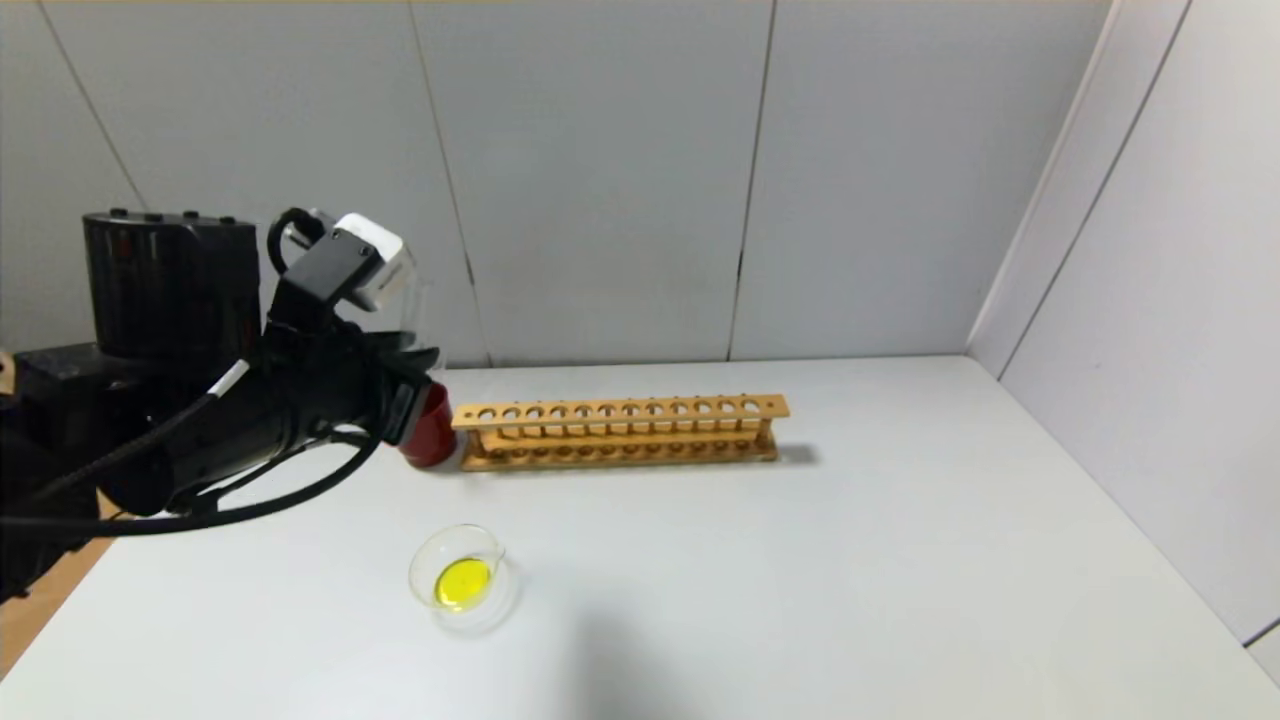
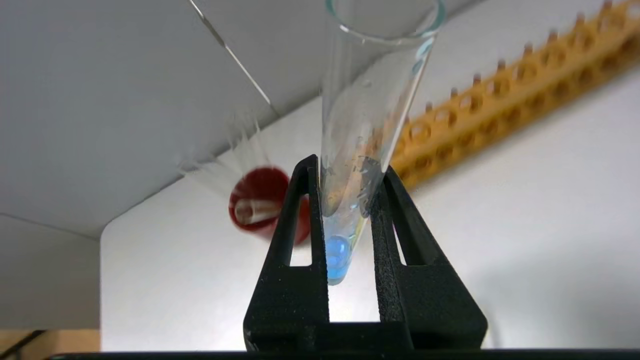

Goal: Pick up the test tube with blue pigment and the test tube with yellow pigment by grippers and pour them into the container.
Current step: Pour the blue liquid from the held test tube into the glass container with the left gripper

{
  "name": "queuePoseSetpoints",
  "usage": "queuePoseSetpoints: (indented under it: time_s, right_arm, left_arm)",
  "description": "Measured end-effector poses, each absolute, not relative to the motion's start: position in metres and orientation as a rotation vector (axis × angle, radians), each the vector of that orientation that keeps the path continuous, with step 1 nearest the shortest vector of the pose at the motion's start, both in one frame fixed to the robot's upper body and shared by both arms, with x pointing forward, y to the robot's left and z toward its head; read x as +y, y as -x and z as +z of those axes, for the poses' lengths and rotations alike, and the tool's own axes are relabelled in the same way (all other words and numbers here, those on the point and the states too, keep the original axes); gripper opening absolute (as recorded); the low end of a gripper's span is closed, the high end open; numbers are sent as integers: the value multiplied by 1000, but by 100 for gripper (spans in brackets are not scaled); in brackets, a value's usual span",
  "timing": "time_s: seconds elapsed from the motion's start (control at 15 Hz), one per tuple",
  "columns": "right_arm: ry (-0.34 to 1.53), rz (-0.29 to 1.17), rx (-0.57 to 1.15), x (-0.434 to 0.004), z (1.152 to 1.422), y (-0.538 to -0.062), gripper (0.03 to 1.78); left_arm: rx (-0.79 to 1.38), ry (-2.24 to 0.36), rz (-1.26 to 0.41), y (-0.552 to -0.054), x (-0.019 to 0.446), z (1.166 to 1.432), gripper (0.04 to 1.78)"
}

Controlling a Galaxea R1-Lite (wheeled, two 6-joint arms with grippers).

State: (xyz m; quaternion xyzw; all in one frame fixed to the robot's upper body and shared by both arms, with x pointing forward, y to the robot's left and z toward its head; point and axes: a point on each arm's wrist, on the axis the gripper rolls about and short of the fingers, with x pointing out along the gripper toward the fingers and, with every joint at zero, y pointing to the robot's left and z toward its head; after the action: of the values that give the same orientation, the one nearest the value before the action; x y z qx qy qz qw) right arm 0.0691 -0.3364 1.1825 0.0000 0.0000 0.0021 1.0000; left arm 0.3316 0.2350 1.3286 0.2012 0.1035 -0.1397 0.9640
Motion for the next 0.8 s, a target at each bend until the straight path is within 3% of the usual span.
queuePoseSetpoints:
  time_s: [0.4, 0.8]
  right_arm:
    - [0, 4, 0, -336, 1182, -69, 175]
    - [0, 4, 0, -336, 1182, -69, 175]
  left_arm:
    - [273, -661, -398, -312, 283, 1294, 31]
    - [257, -826, -473, -318, 329, 1282, 31]
